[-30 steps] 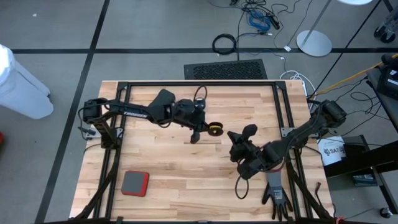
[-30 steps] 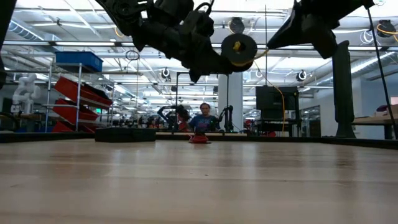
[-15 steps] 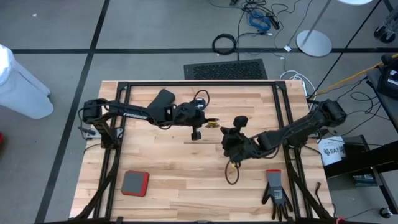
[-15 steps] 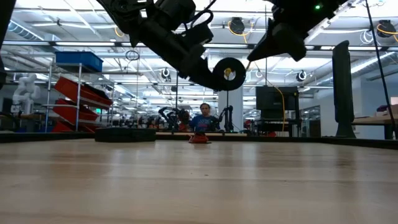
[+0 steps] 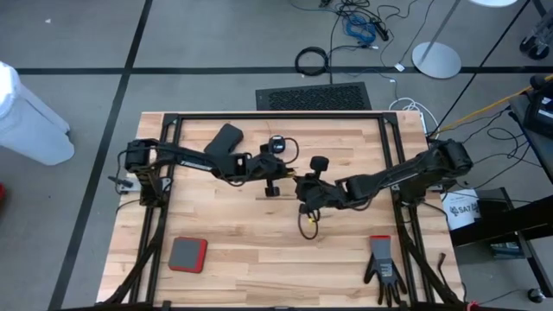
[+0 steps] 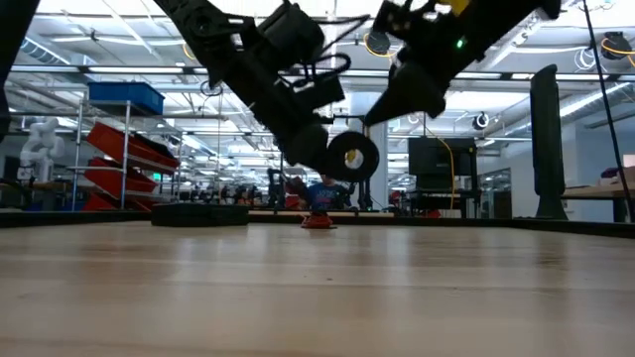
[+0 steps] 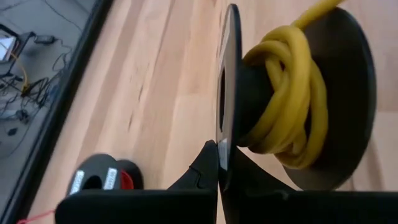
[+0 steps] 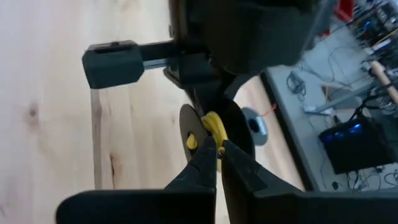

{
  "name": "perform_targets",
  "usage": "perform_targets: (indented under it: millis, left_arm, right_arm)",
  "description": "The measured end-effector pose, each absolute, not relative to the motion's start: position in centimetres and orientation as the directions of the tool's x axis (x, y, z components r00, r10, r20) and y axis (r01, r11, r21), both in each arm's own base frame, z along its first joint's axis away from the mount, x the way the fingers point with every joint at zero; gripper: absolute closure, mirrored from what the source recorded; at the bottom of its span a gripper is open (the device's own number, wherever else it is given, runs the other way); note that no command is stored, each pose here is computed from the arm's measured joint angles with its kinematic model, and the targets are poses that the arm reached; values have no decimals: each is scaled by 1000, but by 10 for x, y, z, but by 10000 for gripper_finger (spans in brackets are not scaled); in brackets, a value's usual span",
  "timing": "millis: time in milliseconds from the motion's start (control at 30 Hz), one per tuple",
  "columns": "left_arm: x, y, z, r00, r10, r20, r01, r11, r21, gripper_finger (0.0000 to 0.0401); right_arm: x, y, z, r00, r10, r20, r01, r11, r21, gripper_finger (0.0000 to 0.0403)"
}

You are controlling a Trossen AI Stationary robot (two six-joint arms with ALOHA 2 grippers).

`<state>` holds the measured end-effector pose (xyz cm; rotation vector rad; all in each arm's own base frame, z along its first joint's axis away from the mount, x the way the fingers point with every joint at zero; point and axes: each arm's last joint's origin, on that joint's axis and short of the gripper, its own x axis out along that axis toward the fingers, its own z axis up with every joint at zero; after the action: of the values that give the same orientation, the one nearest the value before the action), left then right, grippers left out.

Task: Coil cords
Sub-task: Coil the yellow wire onto the black spool

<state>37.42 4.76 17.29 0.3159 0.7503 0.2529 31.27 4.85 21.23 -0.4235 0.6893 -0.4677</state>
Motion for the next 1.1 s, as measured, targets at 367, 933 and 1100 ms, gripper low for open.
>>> perform_targets:
  millis: [367,933,1100]
  left_arm:
    - [380,48,141,642,348,-683,-92,920,382,401]
    - [382,48,126,620,339,-708,-79,925,373,401]
    - [382,47,126,620,337,-708,-79,925,371,401]
  right_arm:
    - [334,41,168,620,-565,-544,256,801,-541,402]
    - [342,39,151,616,-566,-548,256,802,-540,403]
    - [342,40,151,620,-557,-553,251,808,-533,403]
